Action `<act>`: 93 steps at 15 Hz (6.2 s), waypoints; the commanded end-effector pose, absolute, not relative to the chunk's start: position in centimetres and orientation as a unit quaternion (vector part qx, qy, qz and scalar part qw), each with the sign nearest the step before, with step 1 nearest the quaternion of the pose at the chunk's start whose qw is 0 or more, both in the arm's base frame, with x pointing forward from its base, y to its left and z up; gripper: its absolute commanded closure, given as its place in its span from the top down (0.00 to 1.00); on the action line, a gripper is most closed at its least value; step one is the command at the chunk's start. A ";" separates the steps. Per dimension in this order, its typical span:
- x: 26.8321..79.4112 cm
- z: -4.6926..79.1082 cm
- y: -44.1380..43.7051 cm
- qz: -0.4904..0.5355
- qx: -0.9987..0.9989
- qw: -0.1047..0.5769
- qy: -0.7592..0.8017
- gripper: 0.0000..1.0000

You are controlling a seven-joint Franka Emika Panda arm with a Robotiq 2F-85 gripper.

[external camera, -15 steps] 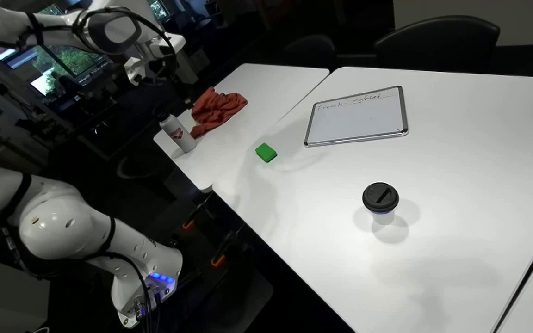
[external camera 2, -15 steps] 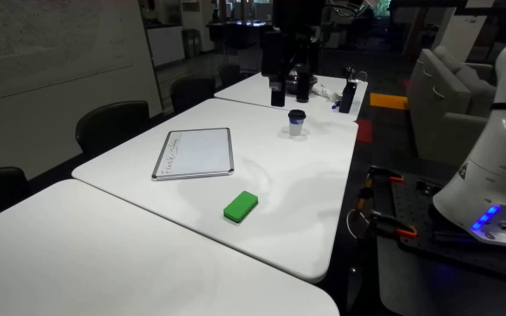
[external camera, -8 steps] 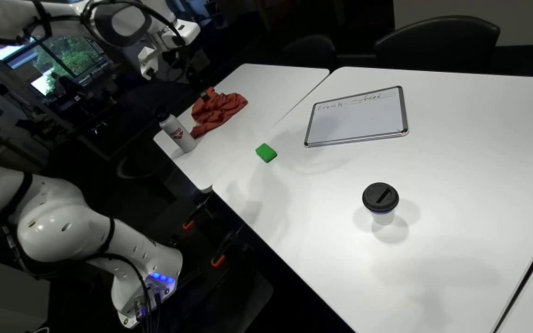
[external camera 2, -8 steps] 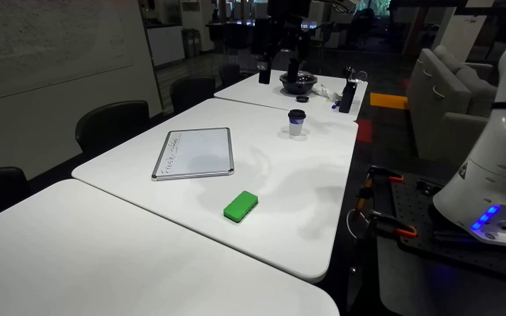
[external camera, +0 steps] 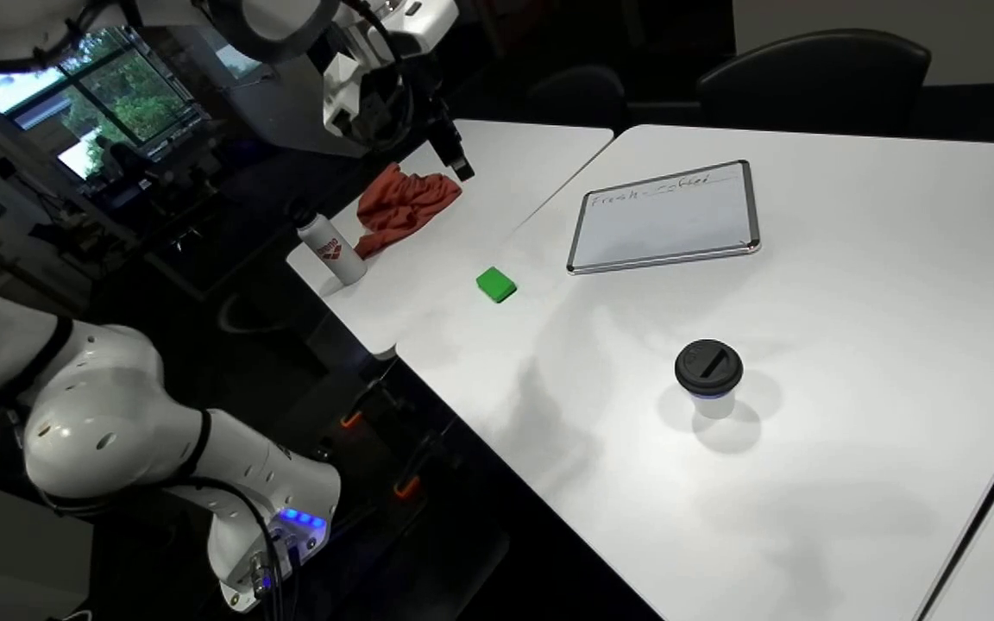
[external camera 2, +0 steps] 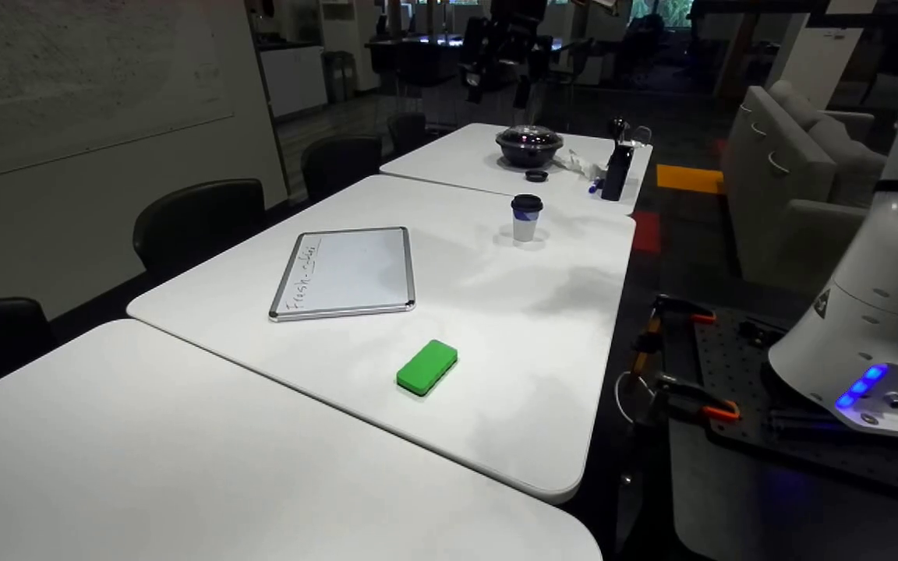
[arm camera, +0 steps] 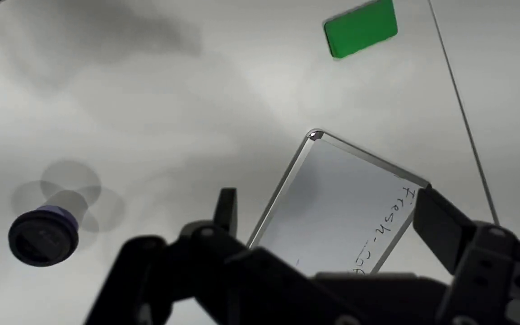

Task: Remove the black lid from the white and blue coffee cup

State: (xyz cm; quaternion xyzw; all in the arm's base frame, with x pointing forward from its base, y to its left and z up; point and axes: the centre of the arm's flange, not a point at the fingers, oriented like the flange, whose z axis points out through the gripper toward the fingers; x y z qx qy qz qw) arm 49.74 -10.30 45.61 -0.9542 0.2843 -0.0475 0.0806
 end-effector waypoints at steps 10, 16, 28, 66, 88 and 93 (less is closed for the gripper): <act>45.3 36.8 -30.6 -0.079 -0.897 -0.031 0.434 1.00; 45.1 36.5 -31.3 -0.070 -0.900 -0.028 0.429 1.00; 46.8 30.5 -37.2 -0.100 -0.935 -0.027 0.338 1.00; 51.5 19.2 -39.5 -0.039 -0.943 -0.050 0.326 1.00; 50.4 23.7 -39.0 -0.073 -0.946 -0.051 0.310 0.74; 51.5 27.1 -37.0 -0.091 -0.955 -0.059 0.278 0.71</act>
